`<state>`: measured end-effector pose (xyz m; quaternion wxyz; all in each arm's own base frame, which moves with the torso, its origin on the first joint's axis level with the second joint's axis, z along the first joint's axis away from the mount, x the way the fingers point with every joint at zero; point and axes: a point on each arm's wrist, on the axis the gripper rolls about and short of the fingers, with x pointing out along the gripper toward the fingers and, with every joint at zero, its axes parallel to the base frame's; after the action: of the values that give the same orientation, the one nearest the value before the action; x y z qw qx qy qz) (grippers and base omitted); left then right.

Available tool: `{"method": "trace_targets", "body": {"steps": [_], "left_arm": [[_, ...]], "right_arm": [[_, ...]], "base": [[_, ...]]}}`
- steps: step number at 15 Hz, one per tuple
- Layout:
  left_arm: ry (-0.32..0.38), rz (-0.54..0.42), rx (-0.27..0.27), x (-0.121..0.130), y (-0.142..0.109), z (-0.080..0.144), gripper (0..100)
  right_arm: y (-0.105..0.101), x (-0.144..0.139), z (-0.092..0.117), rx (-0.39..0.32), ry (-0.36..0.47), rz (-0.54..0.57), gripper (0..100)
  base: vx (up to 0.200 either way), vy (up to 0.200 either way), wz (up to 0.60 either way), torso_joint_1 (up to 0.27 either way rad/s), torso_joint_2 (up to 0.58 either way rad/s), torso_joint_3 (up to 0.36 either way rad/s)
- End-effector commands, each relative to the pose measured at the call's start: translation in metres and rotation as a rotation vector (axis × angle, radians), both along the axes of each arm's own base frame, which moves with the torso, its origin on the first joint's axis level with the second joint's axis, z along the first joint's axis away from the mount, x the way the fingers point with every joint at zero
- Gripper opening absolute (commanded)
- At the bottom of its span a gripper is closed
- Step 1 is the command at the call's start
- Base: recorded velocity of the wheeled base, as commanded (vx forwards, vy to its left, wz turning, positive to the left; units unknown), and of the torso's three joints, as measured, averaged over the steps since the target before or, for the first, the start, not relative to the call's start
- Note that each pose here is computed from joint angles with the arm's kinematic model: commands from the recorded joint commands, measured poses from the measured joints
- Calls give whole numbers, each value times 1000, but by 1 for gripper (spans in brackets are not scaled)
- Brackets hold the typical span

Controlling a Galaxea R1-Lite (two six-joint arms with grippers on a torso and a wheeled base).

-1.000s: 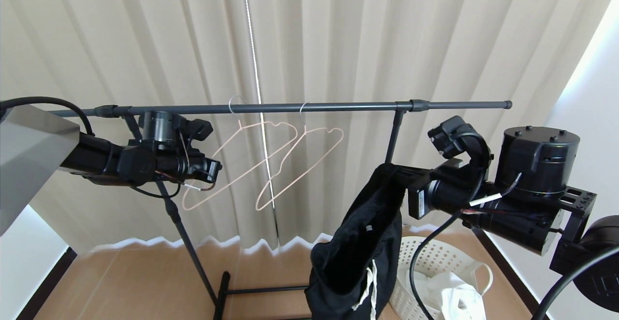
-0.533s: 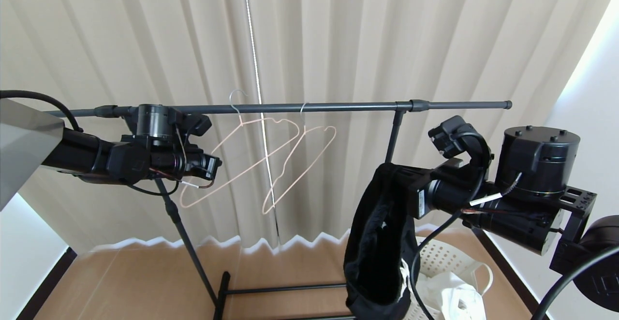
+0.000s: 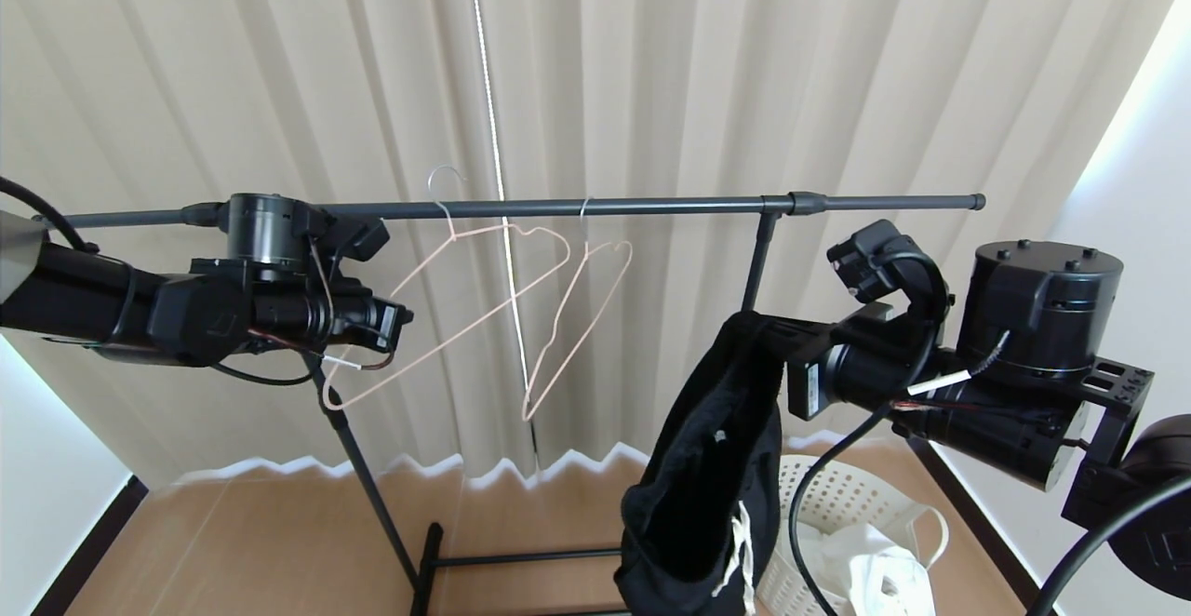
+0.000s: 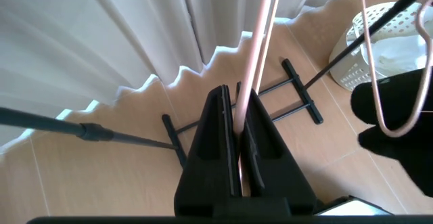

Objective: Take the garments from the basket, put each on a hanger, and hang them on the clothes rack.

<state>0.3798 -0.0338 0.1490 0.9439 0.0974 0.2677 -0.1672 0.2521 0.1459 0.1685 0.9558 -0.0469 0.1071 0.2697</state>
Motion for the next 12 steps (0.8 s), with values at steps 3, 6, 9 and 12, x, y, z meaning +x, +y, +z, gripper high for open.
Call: {"method": "trace_targets", "body": {"steps": [3, 6, 9, 12], "left_arm": [[-36, 6, -4, -51, 6, 24, 0], [-88, 12, -8, -98, 11, 30, 0], [-101, 22, -8, -144, 17, 31, 0], [-122, 12, -13, -175, 18, 31, 0]], "right_arm": [[-1, -1, 2, 5, -9, 1, 0], [-2, -3, 7, 13, -23, -1, 0], [-3, -4, 9, 16, -28, -2, 0], [-4, -4, 9, 16, -29, -7, 0]], "base": [[0, 0, 0, 0, 0, 0], [0, 0, 0, 0, 0, 0], [0, 0, 0, 0, 0, 0], [0, 0, 0, 0, 0, 0]]}}
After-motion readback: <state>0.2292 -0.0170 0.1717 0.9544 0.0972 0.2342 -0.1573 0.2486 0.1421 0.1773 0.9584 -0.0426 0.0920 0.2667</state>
